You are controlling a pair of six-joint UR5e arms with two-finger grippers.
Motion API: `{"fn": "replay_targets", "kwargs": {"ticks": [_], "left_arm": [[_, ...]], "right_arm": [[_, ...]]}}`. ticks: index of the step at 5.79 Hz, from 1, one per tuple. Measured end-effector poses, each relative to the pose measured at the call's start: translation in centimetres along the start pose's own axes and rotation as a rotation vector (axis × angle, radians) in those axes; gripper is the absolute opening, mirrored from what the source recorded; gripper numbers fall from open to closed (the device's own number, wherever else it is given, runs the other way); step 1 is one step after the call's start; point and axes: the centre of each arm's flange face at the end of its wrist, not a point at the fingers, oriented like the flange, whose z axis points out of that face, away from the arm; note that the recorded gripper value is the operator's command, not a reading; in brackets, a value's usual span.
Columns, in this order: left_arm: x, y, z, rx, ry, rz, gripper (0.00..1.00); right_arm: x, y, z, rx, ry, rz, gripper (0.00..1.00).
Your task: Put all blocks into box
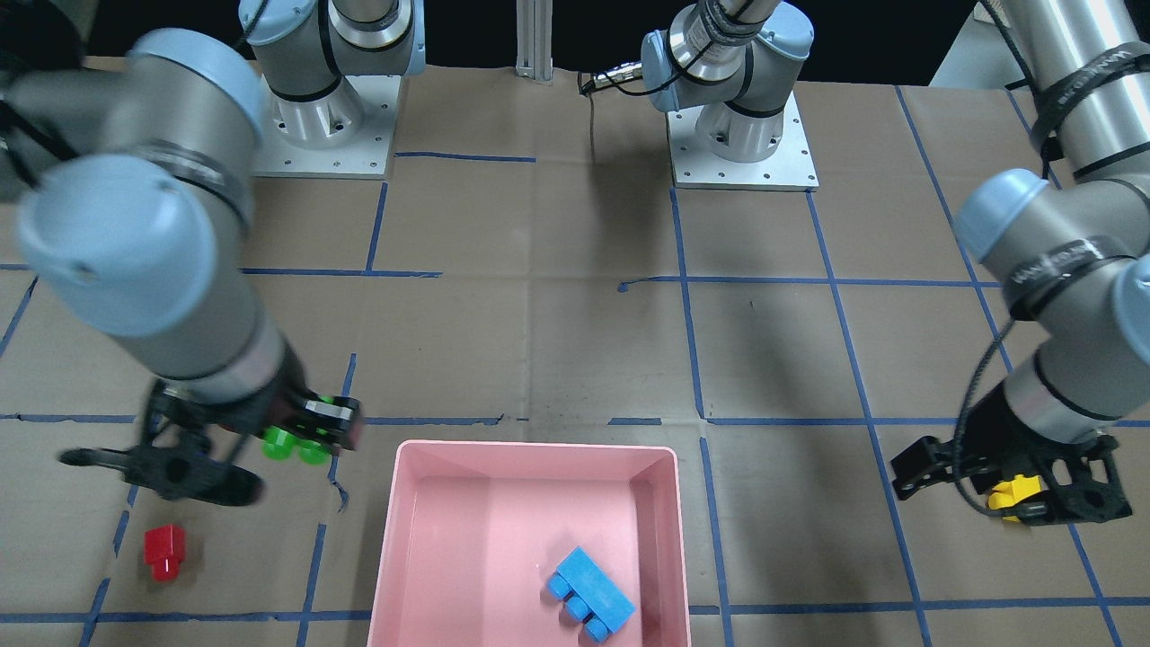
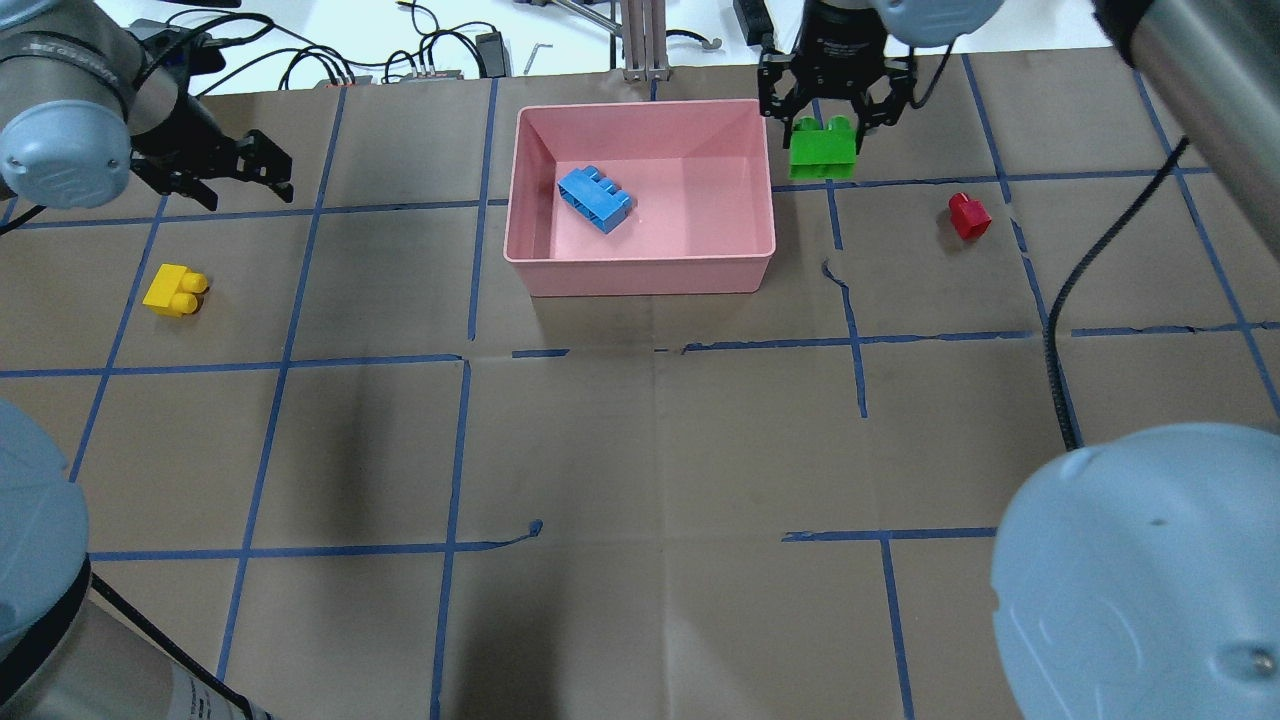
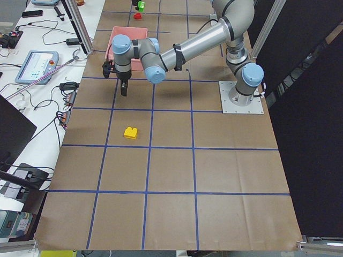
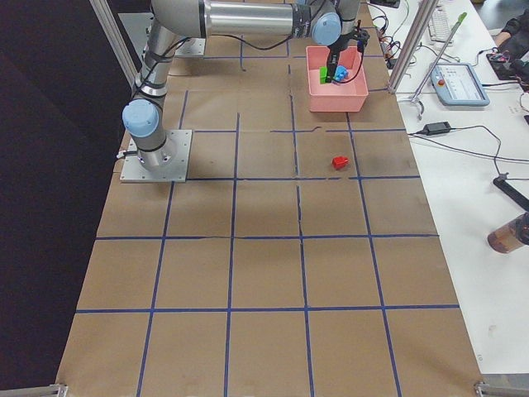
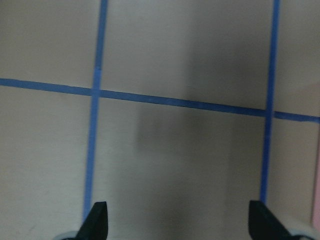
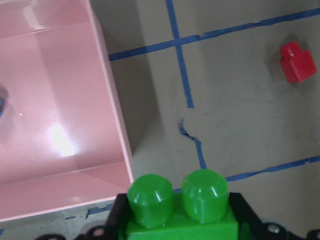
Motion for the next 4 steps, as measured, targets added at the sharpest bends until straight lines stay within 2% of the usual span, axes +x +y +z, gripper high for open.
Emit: {"fn": "replay_targets", "kwargs": {"ticks": [1,2,3,4], "left_arm": [[-6.4,2.1,2.0,-0.017,-0.015,0.101,0.99],[-11.1,3.2,4.6,-0.054,-0.081,0.175,0.99],[-13.6,3.5,6.9,-0.100,-0.144,0.221,0.99],[-14.4,3.4,8.3,-0.110,-0.151,0.236,0.99]], "right_arm": [[-4.6,-0.7,3.7,0.012,-0.007,-0.010,0.54],[-6.7,-1.6,7.7,0.008,-0.006,-0.021,0.87],[-7.5,-2.1,10.4,0.001,-0.002,-0.029,0.99],[-7.7,-2.2,11.6,0.006,-0.003,-0.030,1.00]]}}
